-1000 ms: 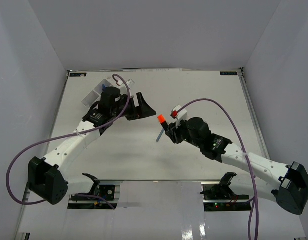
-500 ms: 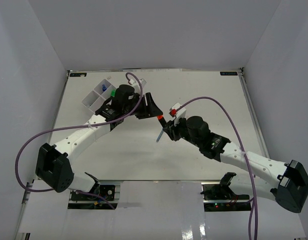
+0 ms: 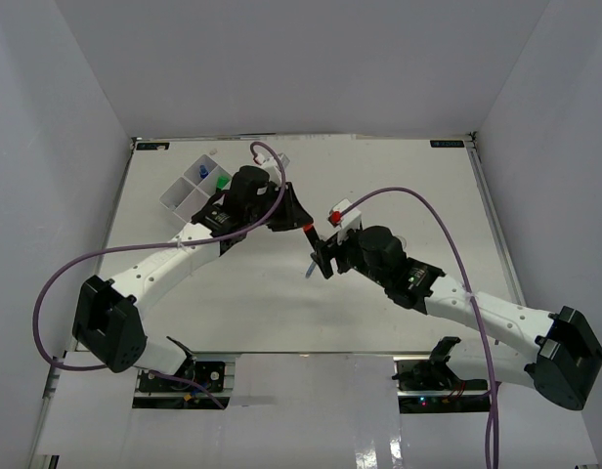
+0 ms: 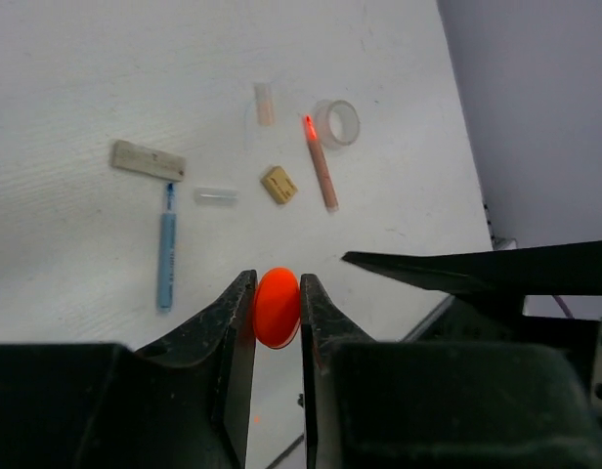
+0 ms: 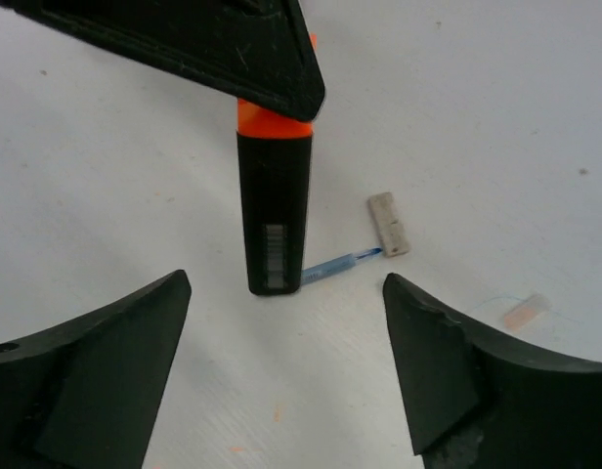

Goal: Sort the stationery into containers
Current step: Pick up the pen from the center of the board, then place the pen in the storage box, then pick up the stationery from the center of the board.

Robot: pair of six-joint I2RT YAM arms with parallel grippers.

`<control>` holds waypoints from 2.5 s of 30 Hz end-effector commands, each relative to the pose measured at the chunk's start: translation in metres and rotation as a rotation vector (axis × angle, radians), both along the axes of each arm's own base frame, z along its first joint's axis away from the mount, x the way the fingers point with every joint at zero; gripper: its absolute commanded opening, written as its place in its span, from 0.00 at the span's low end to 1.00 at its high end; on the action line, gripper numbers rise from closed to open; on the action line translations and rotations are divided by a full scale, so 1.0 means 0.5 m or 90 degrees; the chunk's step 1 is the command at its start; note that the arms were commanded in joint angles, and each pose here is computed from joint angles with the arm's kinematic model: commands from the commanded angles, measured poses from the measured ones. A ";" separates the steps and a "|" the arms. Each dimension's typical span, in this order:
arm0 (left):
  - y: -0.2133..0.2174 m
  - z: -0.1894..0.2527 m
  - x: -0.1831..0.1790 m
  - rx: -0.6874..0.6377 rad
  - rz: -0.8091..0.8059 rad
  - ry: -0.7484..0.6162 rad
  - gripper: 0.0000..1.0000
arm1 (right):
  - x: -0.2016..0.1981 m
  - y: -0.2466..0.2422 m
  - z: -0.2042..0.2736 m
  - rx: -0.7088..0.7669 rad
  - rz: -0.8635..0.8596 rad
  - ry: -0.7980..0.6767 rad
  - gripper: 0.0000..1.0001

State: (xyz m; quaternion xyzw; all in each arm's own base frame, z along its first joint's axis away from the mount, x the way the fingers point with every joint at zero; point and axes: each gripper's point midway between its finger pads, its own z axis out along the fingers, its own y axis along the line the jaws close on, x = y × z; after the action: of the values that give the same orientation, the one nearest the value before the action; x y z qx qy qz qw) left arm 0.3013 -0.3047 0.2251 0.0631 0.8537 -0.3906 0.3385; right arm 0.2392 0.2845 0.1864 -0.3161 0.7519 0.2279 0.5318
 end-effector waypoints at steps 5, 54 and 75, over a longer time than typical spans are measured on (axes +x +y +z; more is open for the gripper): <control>0.185 0.062 0.135 0.151 0.247 -0.155 0.02 | 0.041 -0.050 0.033 -0.004 -0.114 -0.037 0.90; 0.449 0.080 0.176 0.170 0.334 -0.206 0.98 | 0.129 -0.378 -0.137 -0.096 -0.483 0.169 1.00; 0.412 -0.040 0.014 0.132 0.226 -0.184 0.98 | 0.248 -0.467 -0.256 -0.112 -0.593 0.326 0.49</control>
State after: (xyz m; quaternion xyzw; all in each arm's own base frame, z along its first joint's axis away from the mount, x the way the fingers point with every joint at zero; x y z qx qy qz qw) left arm 0.3084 -0.0943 0.1922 -0.0084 0.8401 -0.2078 0.5009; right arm 0.3451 0.0492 0.0504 0.0538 0.9413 -0.0364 0.3314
